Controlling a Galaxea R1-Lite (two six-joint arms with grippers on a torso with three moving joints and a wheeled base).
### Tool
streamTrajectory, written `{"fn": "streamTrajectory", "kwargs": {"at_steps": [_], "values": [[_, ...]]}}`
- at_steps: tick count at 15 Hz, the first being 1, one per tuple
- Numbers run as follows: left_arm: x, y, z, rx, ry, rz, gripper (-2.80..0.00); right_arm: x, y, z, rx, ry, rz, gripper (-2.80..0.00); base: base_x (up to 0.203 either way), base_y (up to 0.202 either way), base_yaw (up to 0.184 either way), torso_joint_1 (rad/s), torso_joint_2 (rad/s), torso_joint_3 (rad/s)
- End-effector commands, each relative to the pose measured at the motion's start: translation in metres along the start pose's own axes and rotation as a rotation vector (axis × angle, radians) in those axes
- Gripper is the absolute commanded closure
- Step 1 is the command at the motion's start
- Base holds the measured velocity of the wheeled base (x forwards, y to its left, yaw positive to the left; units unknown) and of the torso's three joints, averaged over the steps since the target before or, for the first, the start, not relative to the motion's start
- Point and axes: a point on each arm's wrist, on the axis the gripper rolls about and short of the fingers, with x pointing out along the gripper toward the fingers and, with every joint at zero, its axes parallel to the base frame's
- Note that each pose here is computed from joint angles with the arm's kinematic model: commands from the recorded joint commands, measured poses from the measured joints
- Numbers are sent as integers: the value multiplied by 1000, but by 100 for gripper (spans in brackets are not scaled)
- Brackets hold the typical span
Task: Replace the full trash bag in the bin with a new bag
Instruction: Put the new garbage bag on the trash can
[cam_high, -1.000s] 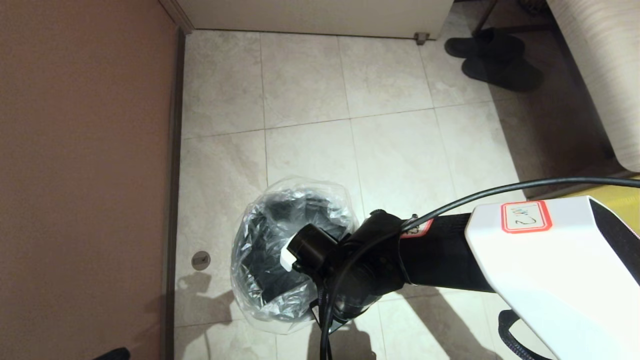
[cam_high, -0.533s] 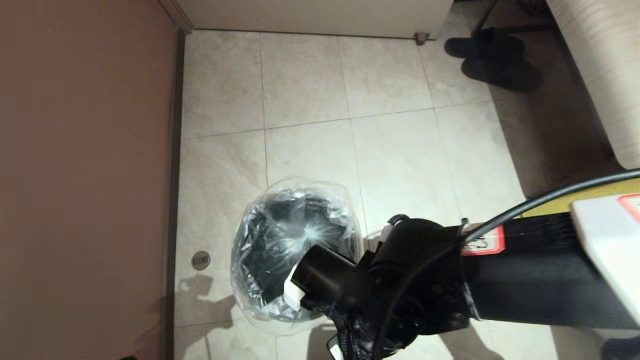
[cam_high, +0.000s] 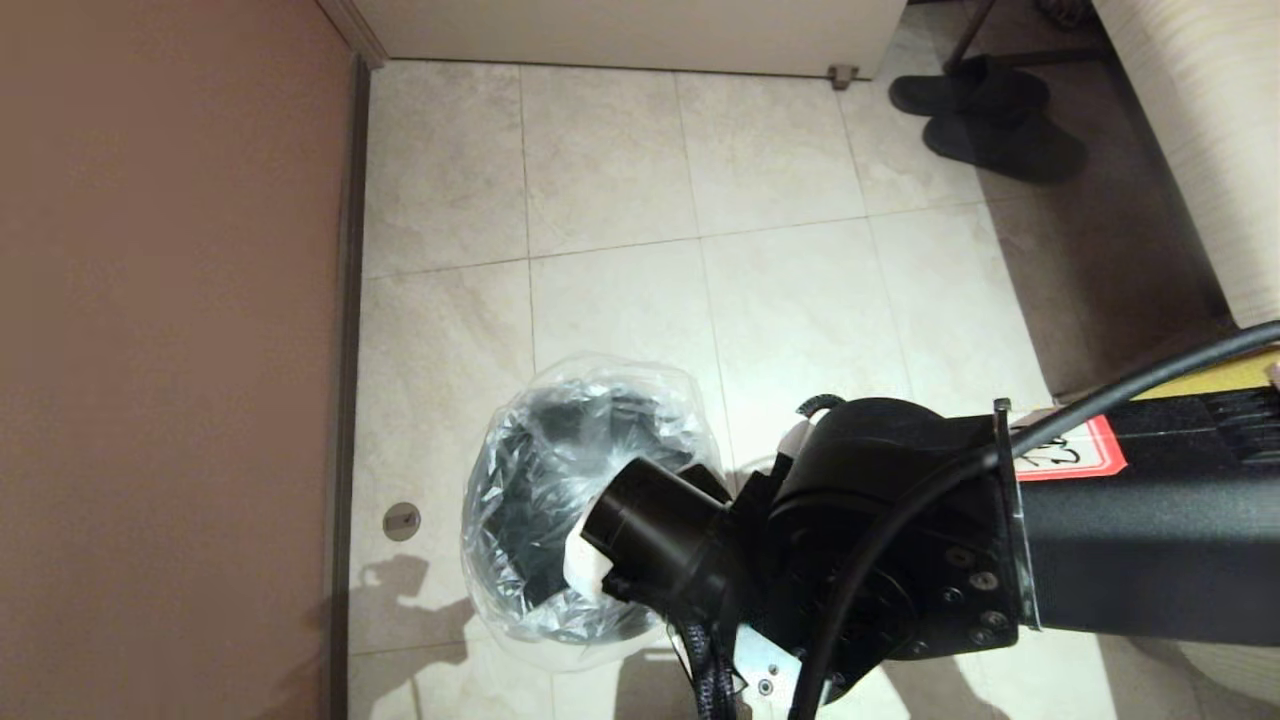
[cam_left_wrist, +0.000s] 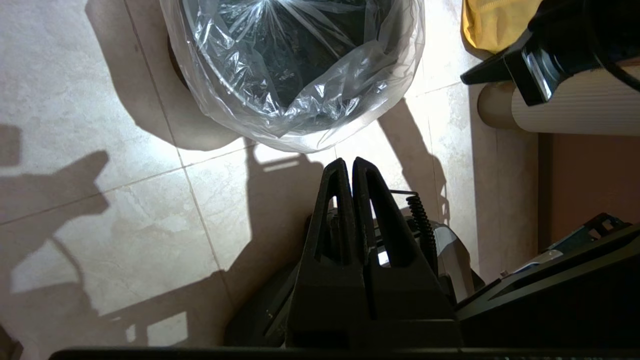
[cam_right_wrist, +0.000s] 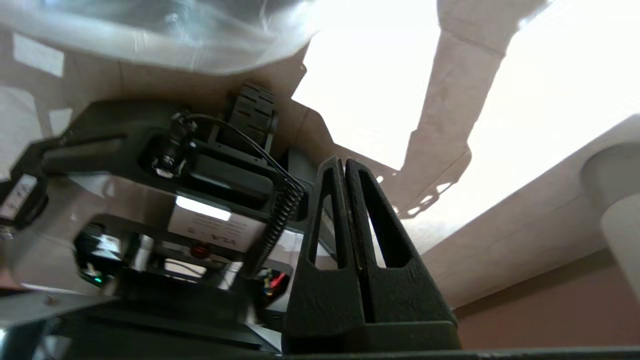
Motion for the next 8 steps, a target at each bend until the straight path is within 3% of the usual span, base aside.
{"fn": "streamTrajectory", "kwargs": {"at_steps": [1, 6, 8], "values": [[0, 0, -1, -2, 2, 0, 0, 10, 9, 7, 20, 12, -12, -280, 0, 0, 0, 0, 0, 0], [1, 1, -3, -5, 11, -2, 0, 4, 12, 19, 118, -15, 56, -280, 0, 0, 0, 0, 0, 0], [0, 1, -4, -3, 9, -2, 0, 6, 18, 20, 120, -11, 91, -280, 0, 0, 0, 0, 0, 0]]}}
